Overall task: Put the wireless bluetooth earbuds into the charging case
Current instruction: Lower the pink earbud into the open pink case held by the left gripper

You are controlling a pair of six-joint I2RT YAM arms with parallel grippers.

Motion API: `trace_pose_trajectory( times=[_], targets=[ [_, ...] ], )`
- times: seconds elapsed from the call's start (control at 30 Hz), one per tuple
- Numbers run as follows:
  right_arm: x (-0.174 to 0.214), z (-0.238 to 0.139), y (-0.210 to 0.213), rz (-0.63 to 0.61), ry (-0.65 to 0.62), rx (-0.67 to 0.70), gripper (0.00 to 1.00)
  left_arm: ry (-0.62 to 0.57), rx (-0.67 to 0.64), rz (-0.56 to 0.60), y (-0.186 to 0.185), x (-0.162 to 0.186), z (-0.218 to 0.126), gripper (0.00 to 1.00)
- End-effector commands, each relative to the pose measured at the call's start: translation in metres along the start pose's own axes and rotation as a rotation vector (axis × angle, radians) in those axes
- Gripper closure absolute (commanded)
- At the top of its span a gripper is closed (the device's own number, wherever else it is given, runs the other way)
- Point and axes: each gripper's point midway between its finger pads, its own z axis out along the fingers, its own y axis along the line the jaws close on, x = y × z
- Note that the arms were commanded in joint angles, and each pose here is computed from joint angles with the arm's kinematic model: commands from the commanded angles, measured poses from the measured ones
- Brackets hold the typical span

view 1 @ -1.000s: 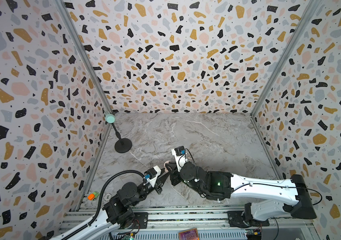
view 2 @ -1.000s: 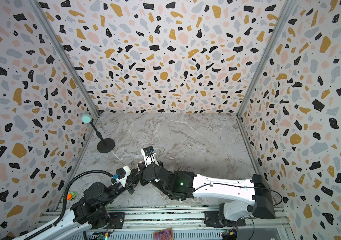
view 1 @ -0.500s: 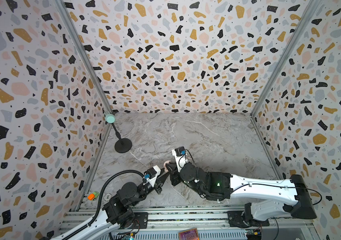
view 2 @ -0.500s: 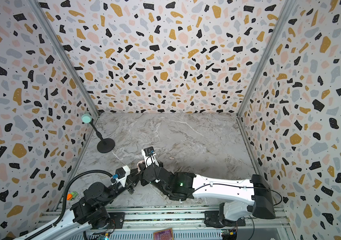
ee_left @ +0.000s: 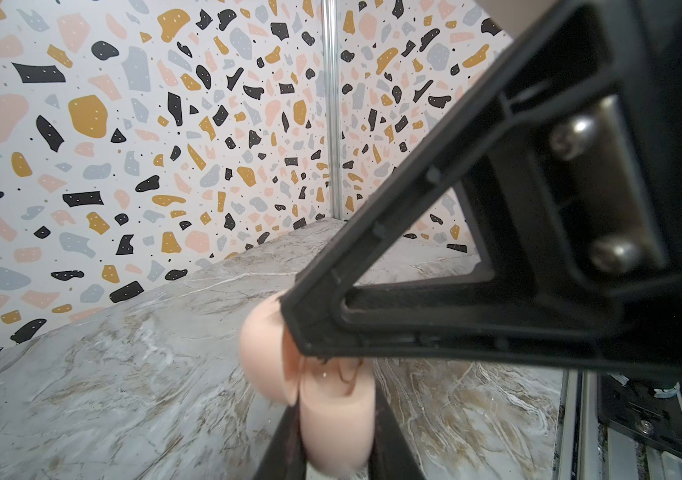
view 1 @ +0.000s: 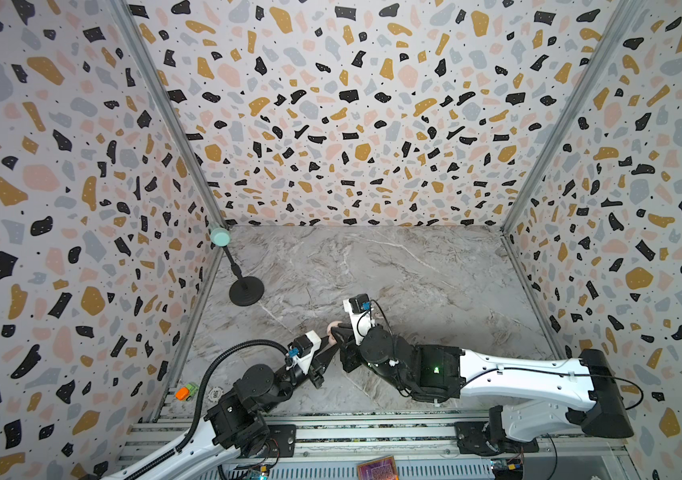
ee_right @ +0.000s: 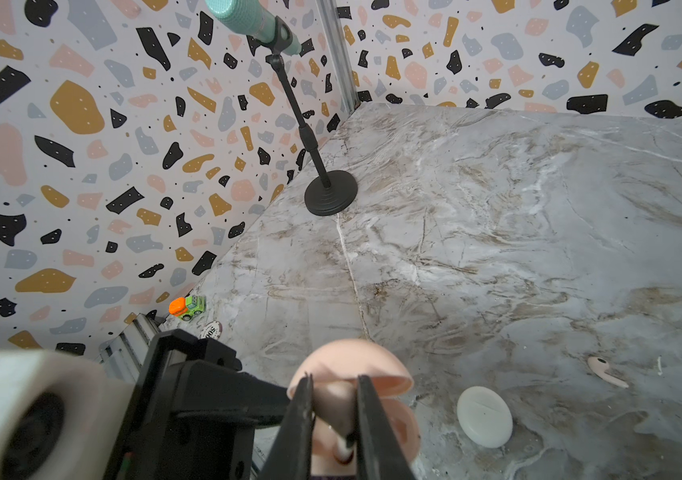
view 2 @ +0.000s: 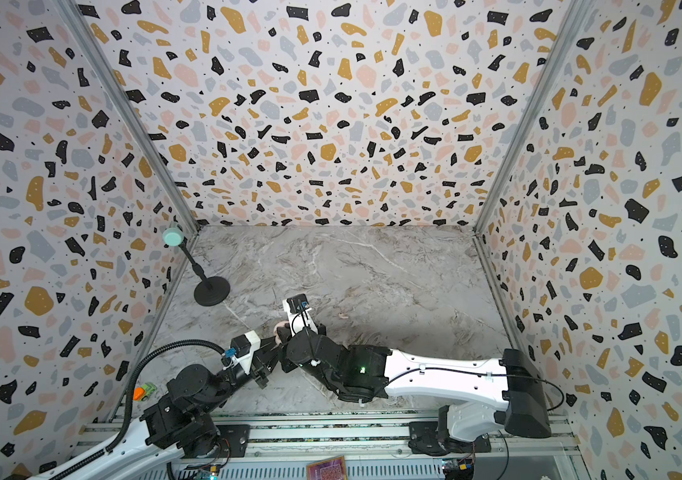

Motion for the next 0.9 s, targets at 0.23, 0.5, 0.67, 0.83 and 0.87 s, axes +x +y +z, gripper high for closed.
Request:
trace_pose_trajectory(
  times=[0.23,0.5,0.67,0.83,0.87],
  targets=[
    [0.0084,-0.0001,0.0068,-0.018,0.03,-0.025,0.99,-0.121,-0.004,-0.014,0.0018,-0.0354,-0.0044,1.0],
    [0.0095,0.0012,0.008,-0.018,0.034,-0.028,0.94,-0.122,-0.004,-0.011,0.0017,-0.0355,-0.0046,1.0],
    [0.0103,0.0018,0.0089,-0.018,0.037,-0.029,0.91,-0.124,-0.002,-0.011,0.0014,-0.0359,-0.0049,1.0],
    [0.009,0.0006,0.0091,-0.015,0.034,-0.032,0.89,-0.122,-0.002,-0.011,0.0015,-0.0353,-0.0047,1.0],
    [0.0086,0.0003,0.0094,-0.015,0.033,-0.032,0.88,-0.12,-0.001,-0.012,0.0012,-0.0347,-0.0045,1.0]
  ],
)
